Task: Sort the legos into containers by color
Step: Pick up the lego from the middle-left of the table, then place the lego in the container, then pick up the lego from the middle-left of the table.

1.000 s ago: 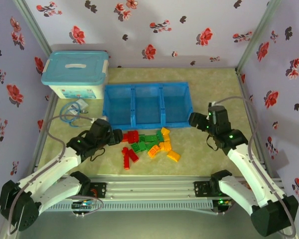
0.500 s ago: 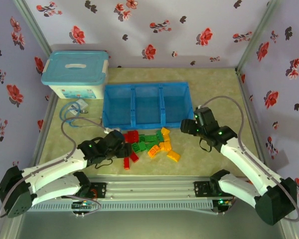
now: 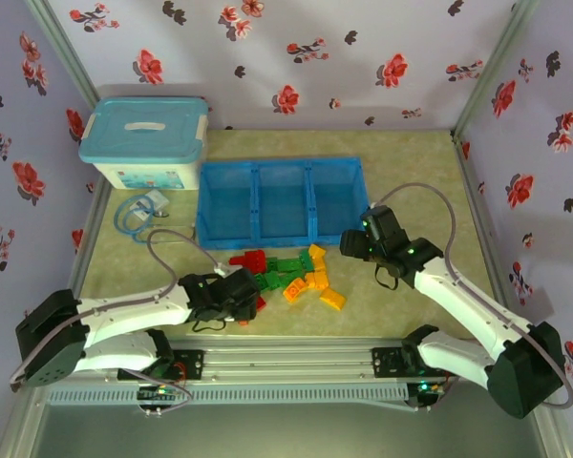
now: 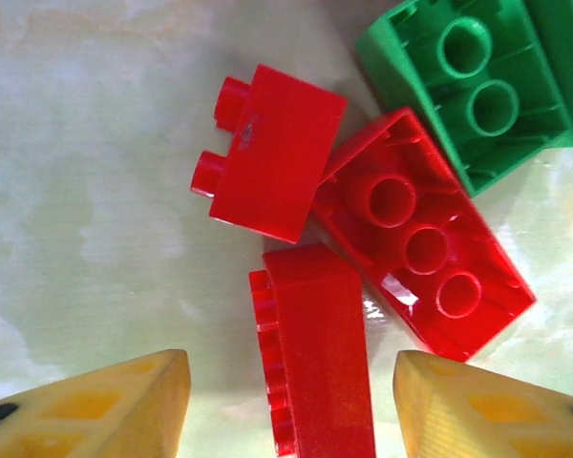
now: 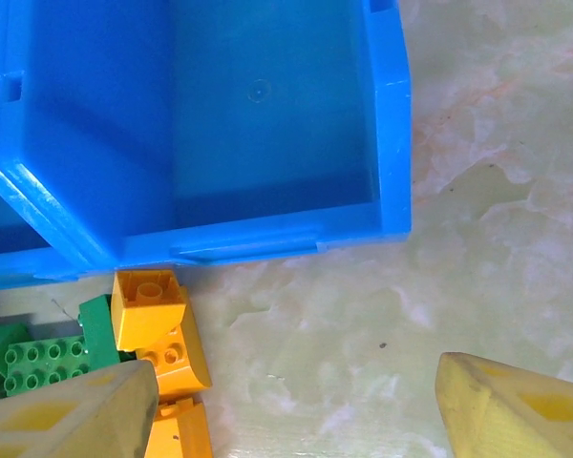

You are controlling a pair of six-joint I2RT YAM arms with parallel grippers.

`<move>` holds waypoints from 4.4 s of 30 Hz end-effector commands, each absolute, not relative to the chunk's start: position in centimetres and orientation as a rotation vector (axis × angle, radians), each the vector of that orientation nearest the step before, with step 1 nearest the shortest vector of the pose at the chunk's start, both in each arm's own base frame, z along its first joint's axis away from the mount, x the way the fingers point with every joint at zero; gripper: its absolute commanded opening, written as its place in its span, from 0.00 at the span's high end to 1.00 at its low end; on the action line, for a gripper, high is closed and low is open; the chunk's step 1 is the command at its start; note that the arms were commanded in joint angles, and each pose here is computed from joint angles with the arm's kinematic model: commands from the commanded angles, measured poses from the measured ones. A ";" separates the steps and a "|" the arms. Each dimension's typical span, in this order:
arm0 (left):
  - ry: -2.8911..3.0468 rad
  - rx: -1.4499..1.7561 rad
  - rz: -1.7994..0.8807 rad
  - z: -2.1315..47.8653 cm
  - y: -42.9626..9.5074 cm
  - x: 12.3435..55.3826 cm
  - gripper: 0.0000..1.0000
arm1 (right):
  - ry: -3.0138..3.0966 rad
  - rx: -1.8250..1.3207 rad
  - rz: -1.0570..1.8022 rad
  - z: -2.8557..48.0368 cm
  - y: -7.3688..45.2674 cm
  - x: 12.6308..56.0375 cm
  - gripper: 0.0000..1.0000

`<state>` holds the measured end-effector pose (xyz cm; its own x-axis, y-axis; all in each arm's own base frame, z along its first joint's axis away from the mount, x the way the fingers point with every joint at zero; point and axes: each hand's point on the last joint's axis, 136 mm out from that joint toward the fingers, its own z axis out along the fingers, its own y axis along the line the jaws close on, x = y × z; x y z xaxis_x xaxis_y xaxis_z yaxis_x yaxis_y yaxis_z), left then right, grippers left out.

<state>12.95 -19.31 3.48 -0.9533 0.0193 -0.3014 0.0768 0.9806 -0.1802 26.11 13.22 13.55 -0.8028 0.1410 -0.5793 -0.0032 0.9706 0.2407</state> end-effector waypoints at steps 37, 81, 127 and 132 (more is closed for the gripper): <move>2.416 0.057 -0.273 21.8 -19.5 24.0 0.91 | 2.438 0.164 0.382 13.5 13.5 25.2 0.25; 2.678 -0.060 -0.058 11.8 -16.2 38.9 0.40 | 2.497 0.044 0.404 12.3 17.2 22.7 0.31; 2.708 0.063 -0.327 6.7 -18.4 18.9 0.42 | 2.508 -0.204 0.344 14.2 24.8 23.0 0.35; 2.747 0.072 -0.290 5.2 -18.5 18.8 0.46 | 2.502 -0.203 0.344 14.1 24.9 22.8 0.35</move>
<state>18.63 -17.71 5.23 -0.9305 -0.0076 -0.3663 0.0633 0.9814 -0.1812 22.47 24.77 13.67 -0.8222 -0.0872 -0.5624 -0.2384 0.9501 0.2012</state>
